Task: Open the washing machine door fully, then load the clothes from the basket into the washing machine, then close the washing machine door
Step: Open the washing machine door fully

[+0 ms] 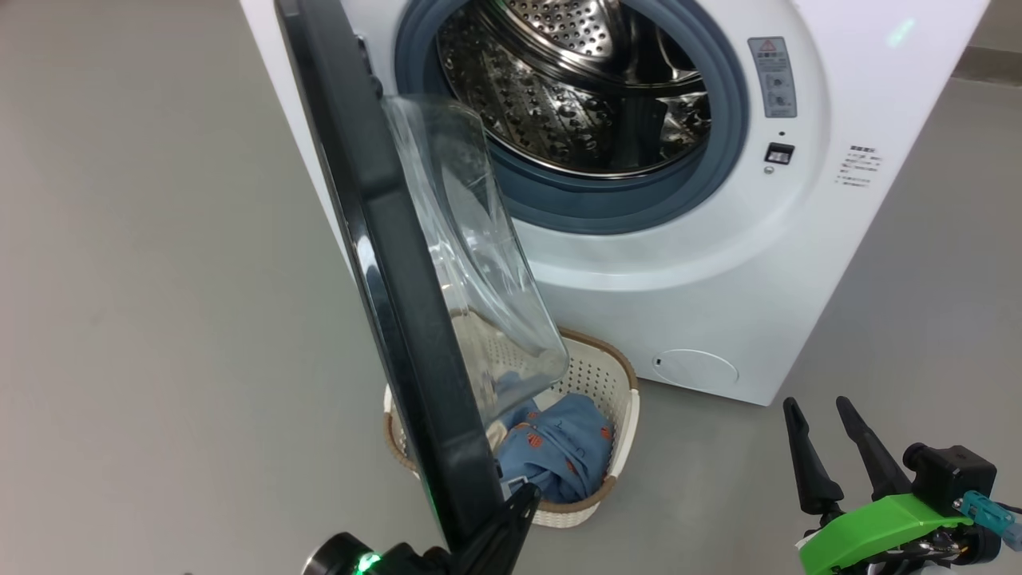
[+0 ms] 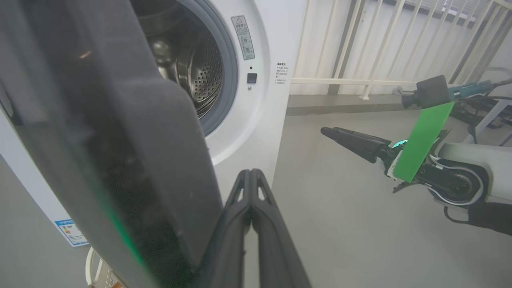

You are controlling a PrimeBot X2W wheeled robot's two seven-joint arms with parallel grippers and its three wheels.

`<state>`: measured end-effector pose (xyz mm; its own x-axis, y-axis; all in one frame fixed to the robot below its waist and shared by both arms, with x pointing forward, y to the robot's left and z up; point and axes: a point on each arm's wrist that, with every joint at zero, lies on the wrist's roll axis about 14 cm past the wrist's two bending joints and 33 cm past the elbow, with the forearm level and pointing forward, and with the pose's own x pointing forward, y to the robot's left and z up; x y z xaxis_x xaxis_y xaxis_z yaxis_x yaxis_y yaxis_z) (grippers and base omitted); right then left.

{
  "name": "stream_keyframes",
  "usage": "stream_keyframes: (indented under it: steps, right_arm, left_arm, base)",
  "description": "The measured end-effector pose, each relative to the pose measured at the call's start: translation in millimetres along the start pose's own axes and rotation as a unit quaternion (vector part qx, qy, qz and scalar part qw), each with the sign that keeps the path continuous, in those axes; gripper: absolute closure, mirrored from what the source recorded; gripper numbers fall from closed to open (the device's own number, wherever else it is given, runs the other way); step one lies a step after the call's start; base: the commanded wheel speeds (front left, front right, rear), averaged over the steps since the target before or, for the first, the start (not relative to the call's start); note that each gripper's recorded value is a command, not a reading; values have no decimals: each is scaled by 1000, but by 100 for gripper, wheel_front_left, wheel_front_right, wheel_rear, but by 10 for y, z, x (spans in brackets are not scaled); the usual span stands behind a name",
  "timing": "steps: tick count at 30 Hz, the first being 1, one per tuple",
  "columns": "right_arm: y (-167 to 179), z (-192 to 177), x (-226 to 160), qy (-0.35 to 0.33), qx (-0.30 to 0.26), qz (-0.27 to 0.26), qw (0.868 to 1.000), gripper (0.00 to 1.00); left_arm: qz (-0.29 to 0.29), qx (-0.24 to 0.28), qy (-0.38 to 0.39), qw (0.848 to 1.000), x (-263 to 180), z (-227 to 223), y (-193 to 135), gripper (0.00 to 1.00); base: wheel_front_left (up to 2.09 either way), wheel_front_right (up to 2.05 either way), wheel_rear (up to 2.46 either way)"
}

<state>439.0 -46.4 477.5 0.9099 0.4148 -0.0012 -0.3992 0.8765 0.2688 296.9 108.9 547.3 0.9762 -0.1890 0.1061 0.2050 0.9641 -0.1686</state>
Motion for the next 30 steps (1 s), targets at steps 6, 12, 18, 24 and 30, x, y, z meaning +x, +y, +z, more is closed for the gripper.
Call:
stream_keyframes:
  steps: [6, 12, 18, 24, 30]
  right_arm:
    - [80, -35, 54, 4, 1, 12, 1000, 0]
    - [177, -87, 111, 11, 6, 25, 1000, 0]
    - [253, -146, 159, 18, 9, 35, 999, 0]
    - [318, -184, 197, 23, 11, 44, 999, 0]
    - [388, -213, 234, 26, 14, 54, 998, 0]
  left_arm:
    - [12, 5, 1, 1000, -49, 7, 61, 100]
    - [23, 11, 6, 1000, -102, 10, 123, 100]
    - [26, 15, 8, 1000, -135, 44, 141, 100]
    - [33, 16, 9, 999, -164, 77, 170, 100]
    - [47, 15, 11, 999, -199, 80, 218, 100]
  base:
    - [0, 0, 0]
    - [0, 0, 0]
    - [0, 0, 0]
    - [0, 0, 0]
    - [0, 0, 0]
